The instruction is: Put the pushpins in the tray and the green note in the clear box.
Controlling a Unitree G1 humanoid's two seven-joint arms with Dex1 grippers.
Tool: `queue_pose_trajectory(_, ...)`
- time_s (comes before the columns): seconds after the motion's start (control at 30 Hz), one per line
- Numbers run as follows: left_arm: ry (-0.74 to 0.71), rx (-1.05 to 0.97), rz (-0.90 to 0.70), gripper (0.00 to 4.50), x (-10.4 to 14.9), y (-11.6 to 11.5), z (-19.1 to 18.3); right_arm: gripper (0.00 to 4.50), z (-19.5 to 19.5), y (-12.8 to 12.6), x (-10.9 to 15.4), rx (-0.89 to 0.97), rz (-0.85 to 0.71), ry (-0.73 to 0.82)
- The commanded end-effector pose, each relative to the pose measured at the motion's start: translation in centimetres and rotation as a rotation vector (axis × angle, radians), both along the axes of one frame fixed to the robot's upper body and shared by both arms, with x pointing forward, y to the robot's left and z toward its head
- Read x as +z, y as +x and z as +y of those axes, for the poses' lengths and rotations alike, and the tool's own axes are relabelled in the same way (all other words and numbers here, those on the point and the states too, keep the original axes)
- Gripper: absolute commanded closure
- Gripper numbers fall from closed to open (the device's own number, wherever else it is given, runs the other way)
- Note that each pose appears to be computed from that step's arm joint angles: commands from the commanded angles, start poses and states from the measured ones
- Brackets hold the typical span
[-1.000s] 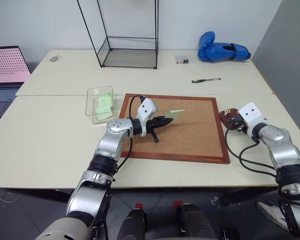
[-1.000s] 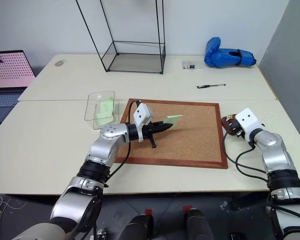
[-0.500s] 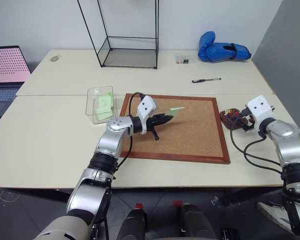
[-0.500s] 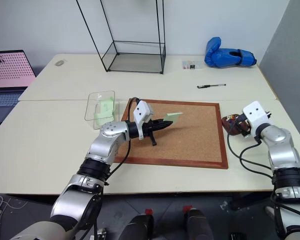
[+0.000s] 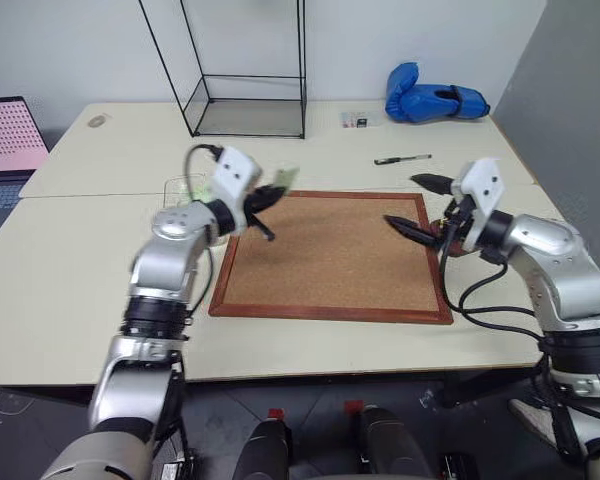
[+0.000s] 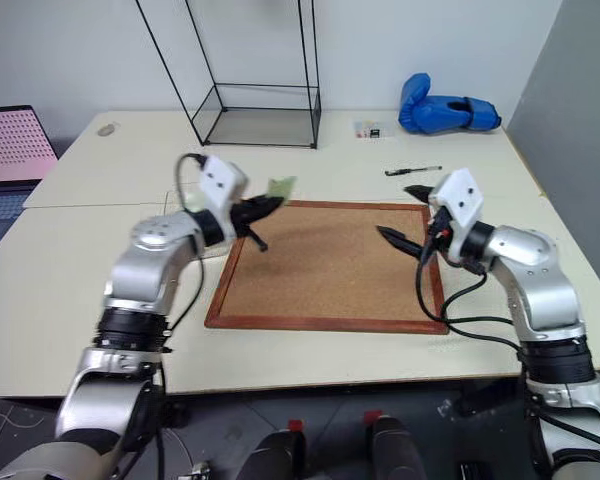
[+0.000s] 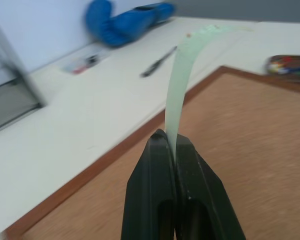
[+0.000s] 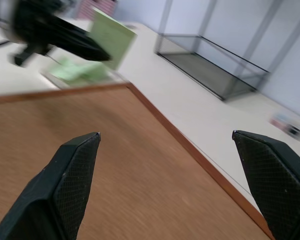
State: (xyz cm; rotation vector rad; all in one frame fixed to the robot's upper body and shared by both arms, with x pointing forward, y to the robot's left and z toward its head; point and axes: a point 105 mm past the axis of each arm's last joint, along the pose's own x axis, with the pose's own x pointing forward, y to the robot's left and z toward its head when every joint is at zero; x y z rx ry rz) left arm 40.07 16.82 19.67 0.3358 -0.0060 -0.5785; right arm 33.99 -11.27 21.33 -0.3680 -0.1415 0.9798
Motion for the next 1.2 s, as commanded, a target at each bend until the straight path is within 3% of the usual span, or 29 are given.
queue_pose_trajectory(0.03,0.024,0.203,-0.050,4.50,1.3,-0.4,4.9,0.02,3.6,-1.6,0.7,0.166,0.012,-0.033)
queue_pose_trajectory(0.23,0.060,0.399,-0.031,4.50,0.1,-0.1,8.8,0.02,6.0,-1.7,0.1,0.224,0.036,-0.066)
queue_pose_trajectory(0.6,-0.013,0.493,0.036,4.50,-1.5,2.5,9.7,0.02,7.1,-1.9,-0.1,0.245,0.042,-0.067)
queue_pose_trajectory(0.8,-0.034,0.475,0.031,3.46,-0.9,3.0,9.2,0.00,7.0,-2.0,0.1,0.234,0.038,-0.061)
queue_pose_trajectory(1.03,-0.034,0.486,0.034,1.91,-1.1,3.1,9.3,0.00,7.0,-1.7,0.4,0.221,0.030,-0.061)
queue_pose_trajectory(1.2,-0.038,0.437,-0.074,1.29,1.6,2.7,8.2,0.00,6.4,-1.5,0.7,0.184,0.031,-0.033)
